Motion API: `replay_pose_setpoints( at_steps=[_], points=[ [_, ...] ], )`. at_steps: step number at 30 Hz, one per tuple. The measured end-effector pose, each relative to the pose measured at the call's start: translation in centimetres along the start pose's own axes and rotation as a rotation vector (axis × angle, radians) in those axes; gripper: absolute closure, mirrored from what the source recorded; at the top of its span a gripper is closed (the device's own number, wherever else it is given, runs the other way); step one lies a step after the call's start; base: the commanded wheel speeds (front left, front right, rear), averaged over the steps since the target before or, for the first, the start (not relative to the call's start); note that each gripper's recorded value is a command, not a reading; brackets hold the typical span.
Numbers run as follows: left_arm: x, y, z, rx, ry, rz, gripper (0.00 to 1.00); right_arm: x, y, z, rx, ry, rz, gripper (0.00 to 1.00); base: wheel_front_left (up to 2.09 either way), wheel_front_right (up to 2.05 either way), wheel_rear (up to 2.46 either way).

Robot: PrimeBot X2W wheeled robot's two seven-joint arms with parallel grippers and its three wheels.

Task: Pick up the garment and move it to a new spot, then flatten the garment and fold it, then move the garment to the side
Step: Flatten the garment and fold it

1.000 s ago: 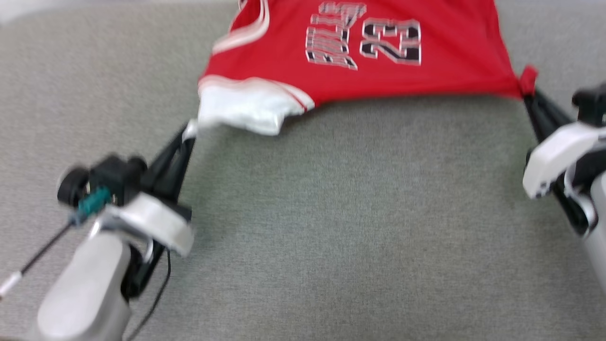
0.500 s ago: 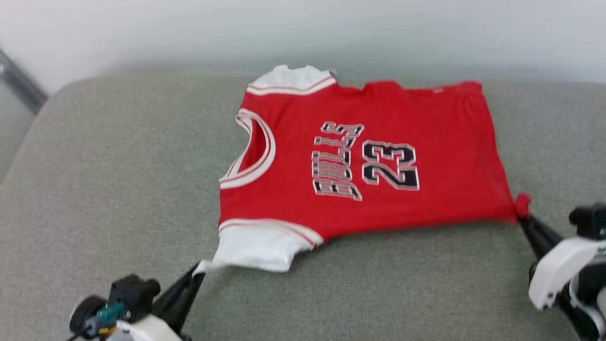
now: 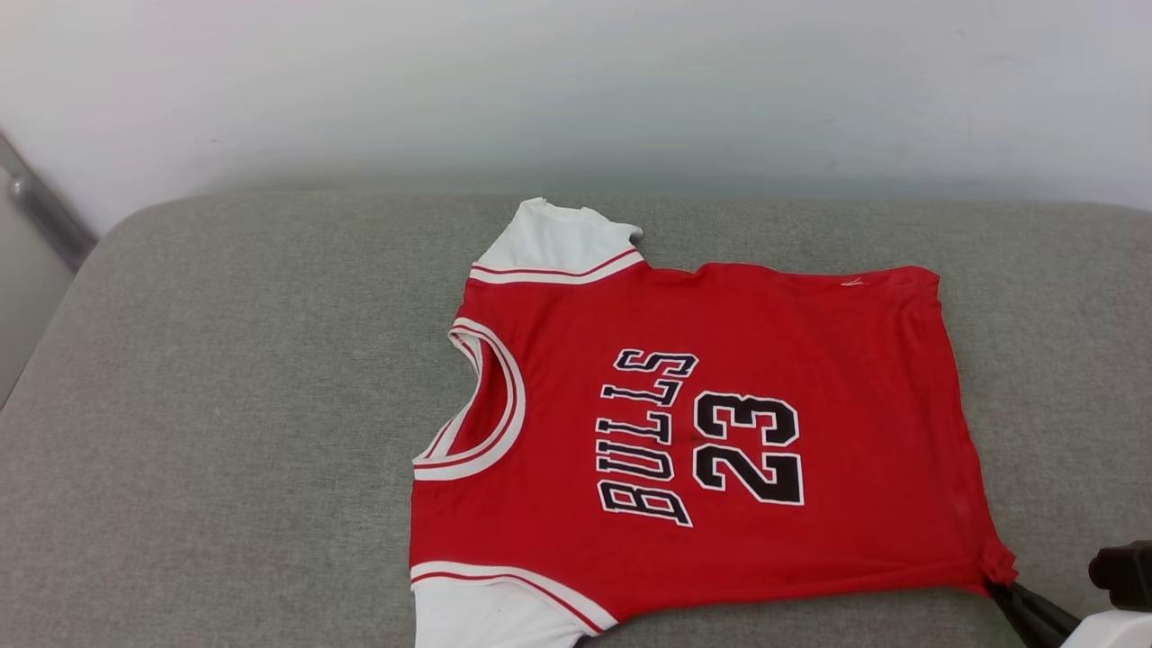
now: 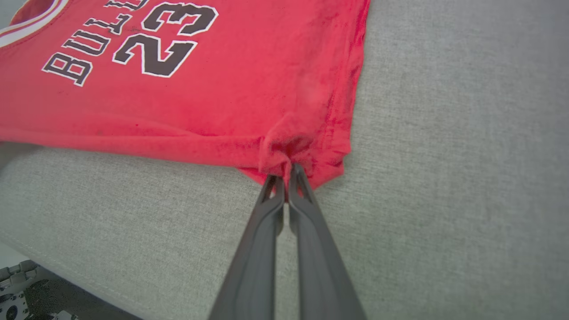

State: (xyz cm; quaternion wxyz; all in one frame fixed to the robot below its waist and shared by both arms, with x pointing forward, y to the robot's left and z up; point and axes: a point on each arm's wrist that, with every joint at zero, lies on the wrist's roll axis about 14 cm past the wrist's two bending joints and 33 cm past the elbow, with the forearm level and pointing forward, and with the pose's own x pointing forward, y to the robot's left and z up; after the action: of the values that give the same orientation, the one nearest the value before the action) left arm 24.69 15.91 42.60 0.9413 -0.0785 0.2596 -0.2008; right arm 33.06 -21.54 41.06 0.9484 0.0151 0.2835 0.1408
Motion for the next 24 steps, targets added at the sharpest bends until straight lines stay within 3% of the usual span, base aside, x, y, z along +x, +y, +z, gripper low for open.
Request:
replay_pose_setpoints(
  at_steps=[5,13,24],
  points=[
    [0.6,-0.5,2.0,0.018,-0.054,-0.033,1.00,-0.4,0.0,1.3,0.005,-0.023,0.000,1.00,0.00,0.00,0.00],
    [3.9,0.9,10.3,0.105,-0.304,-0.038,1.00,1.6,0.4,5.0,0.022,-0.066,0.017,1.00,0.00,0.00,0.00],
    [10.6,3.8,14.0,0.168,-0.330,-0.043,1.00,6.7,-1.2,5.4,-0.019,0.034,-0.007,1.00,0.00,0.00,0.00]
  ],
)
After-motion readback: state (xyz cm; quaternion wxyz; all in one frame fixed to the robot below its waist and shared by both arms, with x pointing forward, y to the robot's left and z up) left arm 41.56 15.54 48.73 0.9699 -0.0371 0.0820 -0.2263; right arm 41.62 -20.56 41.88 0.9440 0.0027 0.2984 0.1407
